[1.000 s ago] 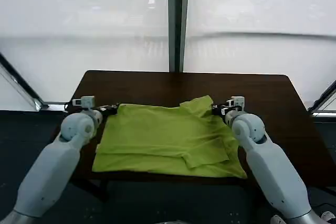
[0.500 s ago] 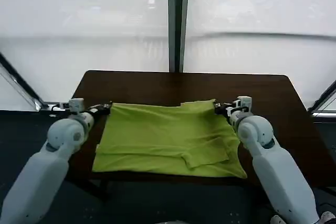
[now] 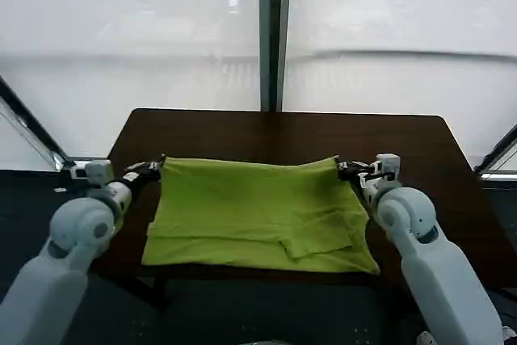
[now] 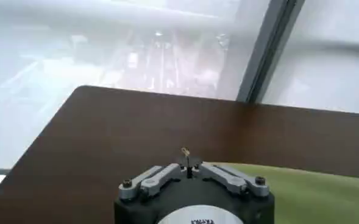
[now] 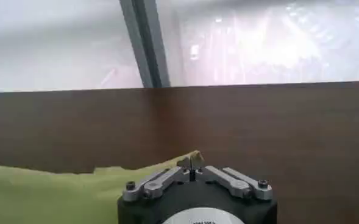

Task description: Fold and organize the clothes.

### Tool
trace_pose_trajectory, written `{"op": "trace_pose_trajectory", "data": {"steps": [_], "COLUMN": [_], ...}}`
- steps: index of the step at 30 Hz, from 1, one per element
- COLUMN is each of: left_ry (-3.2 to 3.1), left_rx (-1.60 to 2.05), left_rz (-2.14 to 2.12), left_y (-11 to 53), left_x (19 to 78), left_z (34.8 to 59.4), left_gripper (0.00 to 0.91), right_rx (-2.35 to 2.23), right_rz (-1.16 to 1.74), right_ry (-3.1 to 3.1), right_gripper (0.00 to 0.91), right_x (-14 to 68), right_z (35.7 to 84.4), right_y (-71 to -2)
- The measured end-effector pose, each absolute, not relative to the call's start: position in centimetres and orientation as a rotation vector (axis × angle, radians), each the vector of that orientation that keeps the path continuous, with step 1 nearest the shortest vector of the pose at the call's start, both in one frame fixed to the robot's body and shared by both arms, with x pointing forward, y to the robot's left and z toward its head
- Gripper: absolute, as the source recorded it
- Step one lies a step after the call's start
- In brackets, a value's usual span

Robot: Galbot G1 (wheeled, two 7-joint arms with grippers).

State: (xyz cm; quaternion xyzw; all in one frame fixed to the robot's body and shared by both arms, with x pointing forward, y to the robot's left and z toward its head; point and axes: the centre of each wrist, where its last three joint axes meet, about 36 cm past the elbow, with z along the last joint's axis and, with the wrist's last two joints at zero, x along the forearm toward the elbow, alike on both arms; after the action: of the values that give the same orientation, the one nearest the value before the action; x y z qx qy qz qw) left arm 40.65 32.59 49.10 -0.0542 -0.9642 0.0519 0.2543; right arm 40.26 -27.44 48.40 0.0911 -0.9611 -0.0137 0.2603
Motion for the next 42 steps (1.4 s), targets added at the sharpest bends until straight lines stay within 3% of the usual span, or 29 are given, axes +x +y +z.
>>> {"op": "trace_pose_trajectory", "data": {"steps": [14,32,42], "left_ry": [-2.617,-2.624,-2.541], "left_rx": [-0.2,-0.047,-0.005], "left_rz": [0.159,0.182,0.133], "left_y": [31.2,33.0,32.5], "left_x": [35.1,29.9,25.7], "left_z": [49.9,49.7,46.4], "left_gripper": [0.0,0.0,0.0], "right_rx": [0.299,0.321,0.328], "right_rz": [0.022,0.076,0.1], "right_ry": [-2.582,-2.468,-2.444], "right_gripper": [0.0,0.0,0.0], "right_x": [32.4,28.6,28.1], "right_z": [49.5,47.8,47.6], "right_y": [-26.1,-25.8,-26.1]}}
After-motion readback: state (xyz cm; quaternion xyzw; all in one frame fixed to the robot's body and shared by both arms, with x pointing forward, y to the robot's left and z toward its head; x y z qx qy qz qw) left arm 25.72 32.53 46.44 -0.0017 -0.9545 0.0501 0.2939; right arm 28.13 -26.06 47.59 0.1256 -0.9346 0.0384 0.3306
